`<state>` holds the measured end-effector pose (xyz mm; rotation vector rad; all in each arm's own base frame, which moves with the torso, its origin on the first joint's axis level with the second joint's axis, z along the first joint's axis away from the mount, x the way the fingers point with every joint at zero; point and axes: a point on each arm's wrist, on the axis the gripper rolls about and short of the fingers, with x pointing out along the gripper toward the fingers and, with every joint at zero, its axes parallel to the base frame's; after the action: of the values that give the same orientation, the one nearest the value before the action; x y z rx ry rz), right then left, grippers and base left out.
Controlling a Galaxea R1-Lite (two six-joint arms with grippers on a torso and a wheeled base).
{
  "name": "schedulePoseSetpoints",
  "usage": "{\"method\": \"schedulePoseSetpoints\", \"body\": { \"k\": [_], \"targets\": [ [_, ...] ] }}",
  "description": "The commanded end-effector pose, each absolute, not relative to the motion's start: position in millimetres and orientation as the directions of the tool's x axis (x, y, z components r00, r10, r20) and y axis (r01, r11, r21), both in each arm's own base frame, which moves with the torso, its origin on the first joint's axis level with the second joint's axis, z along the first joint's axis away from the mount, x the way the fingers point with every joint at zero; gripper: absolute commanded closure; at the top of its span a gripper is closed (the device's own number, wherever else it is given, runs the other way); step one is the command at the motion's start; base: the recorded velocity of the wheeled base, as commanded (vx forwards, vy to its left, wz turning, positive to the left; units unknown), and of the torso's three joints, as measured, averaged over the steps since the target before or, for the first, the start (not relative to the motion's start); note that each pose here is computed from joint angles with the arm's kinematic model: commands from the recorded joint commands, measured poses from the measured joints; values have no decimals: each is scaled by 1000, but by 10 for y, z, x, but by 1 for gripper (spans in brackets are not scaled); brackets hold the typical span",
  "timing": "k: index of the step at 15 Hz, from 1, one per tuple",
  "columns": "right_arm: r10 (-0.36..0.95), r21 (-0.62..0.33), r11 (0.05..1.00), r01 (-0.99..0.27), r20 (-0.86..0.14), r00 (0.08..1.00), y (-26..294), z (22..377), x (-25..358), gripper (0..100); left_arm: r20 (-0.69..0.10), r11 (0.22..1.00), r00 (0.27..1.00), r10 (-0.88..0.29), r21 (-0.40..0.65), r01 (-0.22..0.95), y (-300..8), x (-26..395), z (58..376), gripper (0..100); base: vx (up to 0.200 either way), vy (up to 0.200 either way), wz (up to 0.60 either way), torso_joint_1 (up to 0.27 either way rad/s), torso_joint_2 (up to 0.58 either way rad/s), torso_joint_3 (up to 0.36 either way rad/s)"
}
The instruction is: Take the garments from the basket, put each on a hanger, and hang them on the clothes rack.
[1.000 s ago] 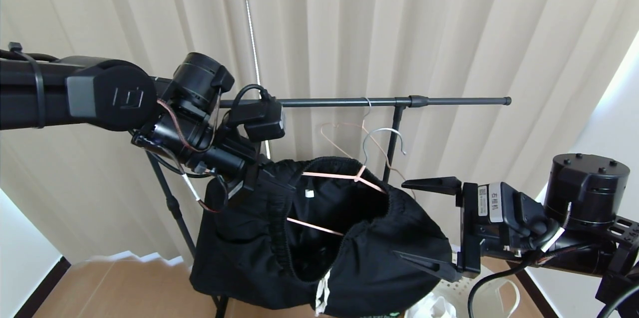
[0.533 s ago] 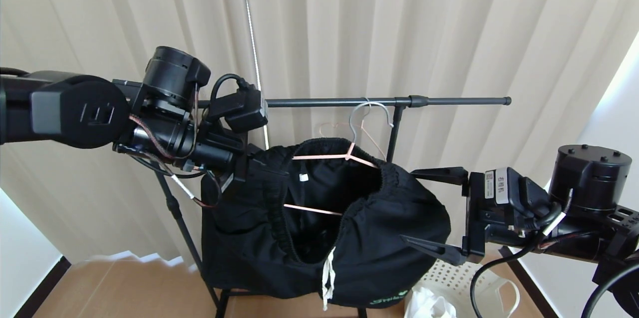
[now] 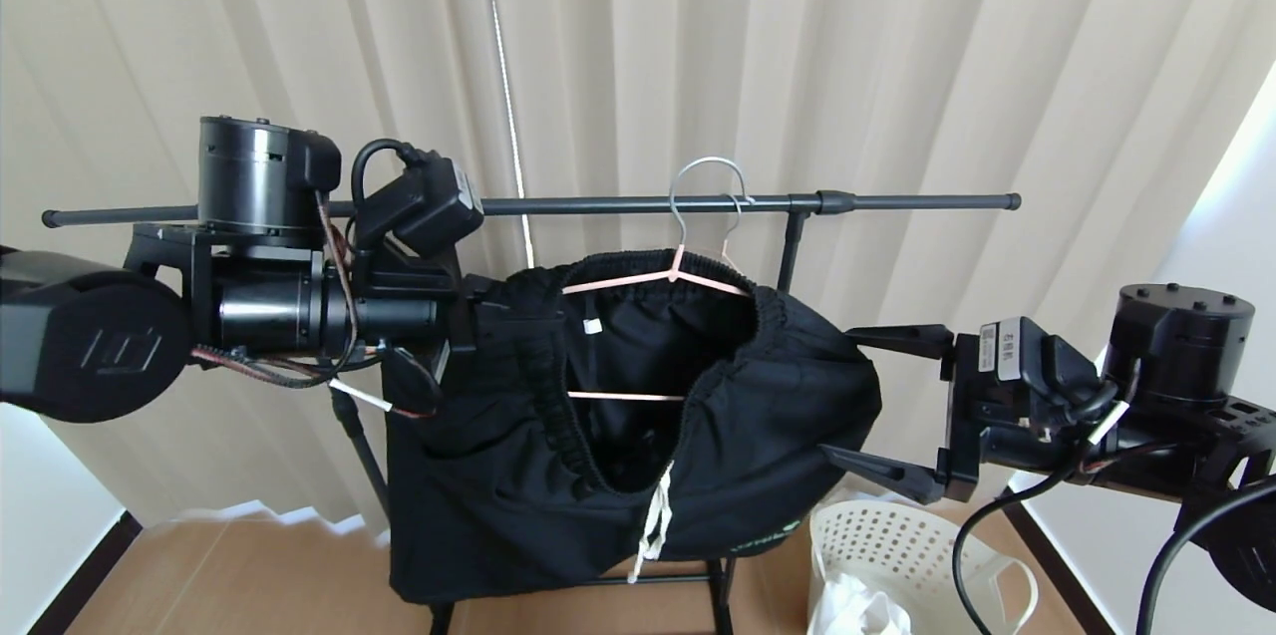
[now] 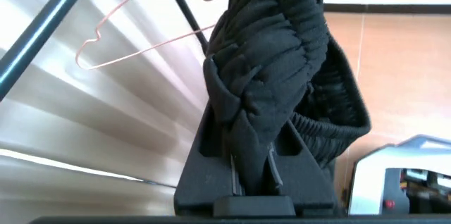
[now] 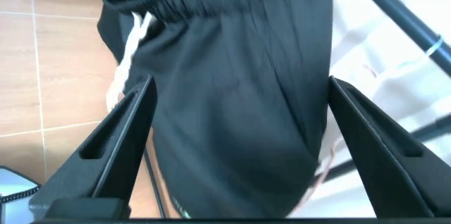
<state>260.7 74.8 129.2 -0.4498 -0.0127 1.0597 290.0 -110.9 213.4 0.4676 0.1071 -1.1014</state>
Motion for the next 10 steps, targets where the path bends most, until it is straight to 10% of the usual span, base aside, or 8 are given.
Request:
{"method": "schedulePoseSetpoints", "body": {
  "k": [1,10],
  "targets": [
    [835,-340,416,-843,-225,503,731,1194,2698,0,-290,384,469,-834,305,871,-1057,2766,2112,100,0,0,0,0,0,0],
    [804,-309,458,-833,-257,537,641,1014,2952,0,-238,420,494,-836,301,856,-1006,2639,2077,100,0,0,0,0,0,0]
  ]
}}
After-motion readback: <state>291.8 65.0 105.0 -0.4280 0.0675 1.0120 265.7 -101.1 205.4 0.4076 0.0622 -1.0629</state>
